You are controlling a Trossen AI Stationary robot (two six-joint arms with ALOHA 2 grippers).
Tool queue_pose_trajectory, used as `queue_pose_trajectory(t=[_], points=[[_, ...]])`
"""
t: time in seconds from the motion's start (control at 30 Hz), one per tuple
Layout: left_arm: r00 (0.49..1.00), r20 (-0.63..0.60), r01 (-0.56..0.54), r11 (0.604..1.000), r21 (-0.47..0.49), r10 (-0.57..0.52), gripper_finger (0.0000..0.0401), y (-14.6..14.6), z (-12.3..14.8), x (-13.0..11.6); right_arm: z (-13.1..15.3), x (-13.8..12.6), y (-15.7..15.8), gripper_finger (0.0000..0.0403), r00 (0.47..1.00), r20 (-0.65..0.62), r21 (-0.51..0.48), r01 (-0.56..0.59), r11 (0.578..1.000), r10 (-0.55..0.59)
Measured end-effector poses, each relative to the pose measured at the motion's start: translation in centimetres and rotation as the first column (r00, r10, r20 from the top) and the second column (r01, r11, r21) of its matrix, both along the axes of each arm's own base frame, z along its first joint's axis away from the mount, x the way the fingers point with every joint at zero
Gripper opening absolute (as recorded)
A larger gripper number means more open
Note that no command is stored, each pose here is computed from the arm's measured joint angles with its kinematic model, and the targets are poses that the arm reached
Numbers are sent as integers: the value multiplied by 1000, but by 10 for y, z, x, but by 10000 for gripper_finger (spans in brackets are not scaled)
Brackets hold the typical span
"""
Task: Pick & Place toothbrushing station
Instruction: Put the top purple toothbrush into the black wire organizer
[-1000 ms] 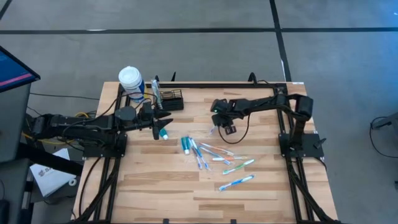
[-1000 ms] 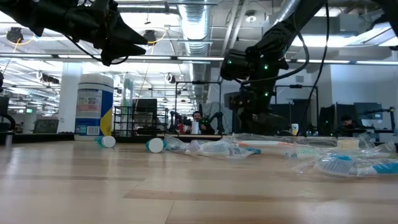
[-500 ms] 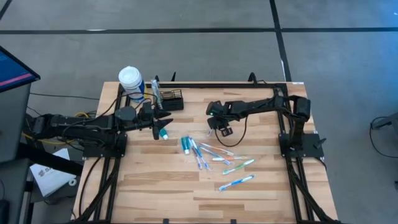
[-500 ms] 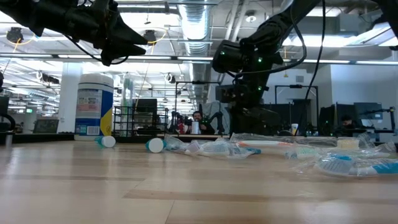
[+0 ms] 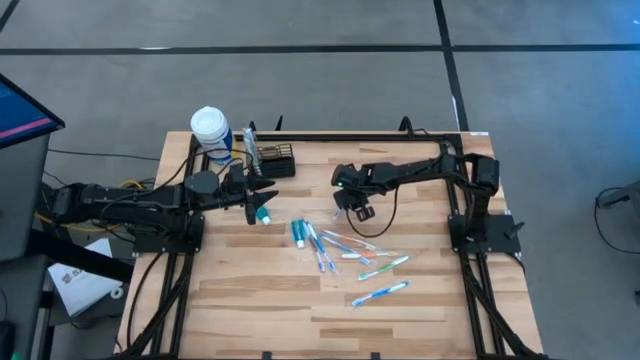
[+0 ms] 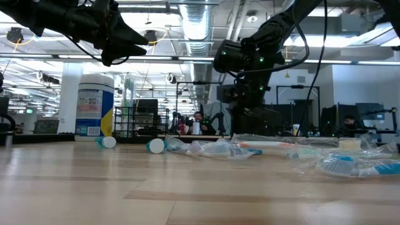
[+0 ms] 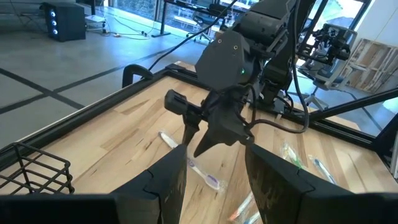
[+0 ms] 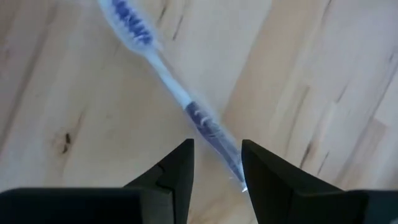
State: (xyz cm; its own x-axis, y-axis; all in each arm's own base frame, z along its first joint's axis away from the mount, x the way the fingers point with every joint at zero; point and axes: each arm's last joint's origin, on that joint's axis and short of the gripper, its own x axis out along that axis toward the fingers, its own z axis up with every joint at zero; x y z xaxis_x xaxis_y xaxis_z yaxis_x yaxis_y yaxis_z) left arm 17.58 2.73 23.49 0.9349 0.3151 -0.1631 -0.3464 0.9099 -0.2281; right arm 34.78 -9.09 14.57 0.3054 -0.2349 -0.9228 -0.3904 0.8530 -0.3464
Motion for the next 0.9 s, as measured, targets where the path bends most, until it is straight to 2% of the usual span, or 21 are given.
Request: queue_pose_trajectory(t=[0.9], points=[[1000,1,0,1000,-2,0,158,0,0,0,-3,0,1,112,999,36,53,3,999,-5]])
